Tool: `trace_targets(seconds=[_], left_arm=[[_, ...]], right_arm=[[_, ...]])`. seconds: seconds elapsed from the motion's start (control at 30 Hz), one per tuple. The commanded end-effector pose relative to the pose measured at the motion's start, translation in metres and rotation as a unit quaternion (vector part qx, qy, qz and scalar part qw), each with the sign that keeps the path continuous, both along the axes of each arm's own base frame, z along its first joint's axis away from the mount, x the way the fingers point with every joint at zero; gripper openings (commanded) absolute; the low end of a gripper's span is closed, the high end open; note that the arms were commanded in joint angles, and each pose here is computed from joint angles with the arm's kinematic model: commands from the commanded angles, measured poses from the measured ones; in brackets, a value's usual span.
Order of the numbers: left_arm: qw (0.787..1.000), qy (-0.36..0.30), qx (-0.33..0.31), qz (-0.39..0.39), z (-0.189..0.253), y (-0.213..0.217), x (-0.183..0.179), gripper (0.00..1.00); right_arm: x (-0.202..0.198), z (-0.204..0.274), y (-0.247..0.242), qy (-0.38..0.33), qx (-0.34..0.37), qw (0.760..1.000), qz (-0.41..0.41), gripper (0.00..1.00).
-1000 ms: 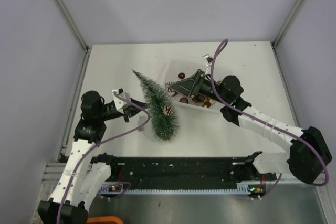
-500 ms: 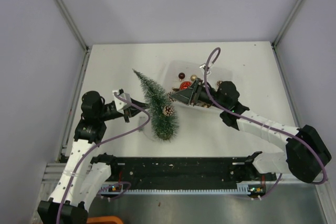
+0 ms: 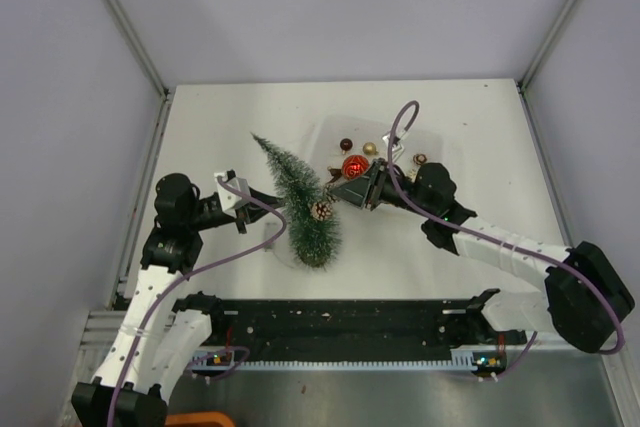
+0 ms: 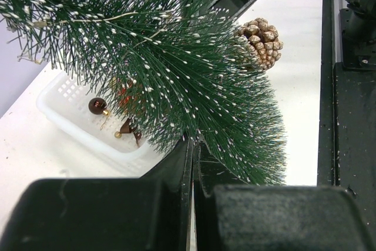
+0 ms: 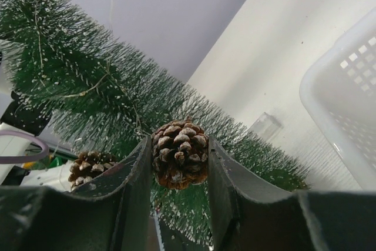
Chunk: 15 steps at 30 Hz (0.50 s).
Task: Decorate the small christmas tree
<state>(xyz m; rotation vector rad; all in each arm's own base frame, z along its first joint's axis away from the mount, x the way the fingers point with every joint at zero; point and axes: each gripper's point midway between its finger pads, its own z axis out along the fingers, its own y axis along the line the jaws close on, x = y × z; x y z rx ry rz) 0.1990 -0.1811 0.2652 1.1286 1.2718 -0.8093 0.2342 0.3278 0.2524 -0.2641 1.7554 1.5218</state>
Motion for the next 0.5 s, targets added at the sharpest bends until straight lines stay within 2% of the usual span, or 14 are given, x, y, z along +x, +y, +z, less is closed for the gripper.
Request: trace_targets(seconds=[0.0,0.07,0.47], left_arm=[[1.0,-0.021,-0.001,-0.019,0.0066,-0.0026,-0.0069,0.0],[1.0,-0.02,-0.001,-0.019,0.0063,-0.0026,-0.0067,0.0],[1.0,-0.018,-0.002,-0.019,0.0059,-0.0026,-0.0073,0.0]], right_arm=[[-0.008,0.0114,-0.0058,-0.033,0.013,0.999,-0.002,0.28],[-0.0098,0.0112,-0.0083,-0.034,0.014,0.999,-0.003,0.35],[-0.0137,0.0089,-0.0111,-0.029,0.006,1.0,-0.002,0.55]])
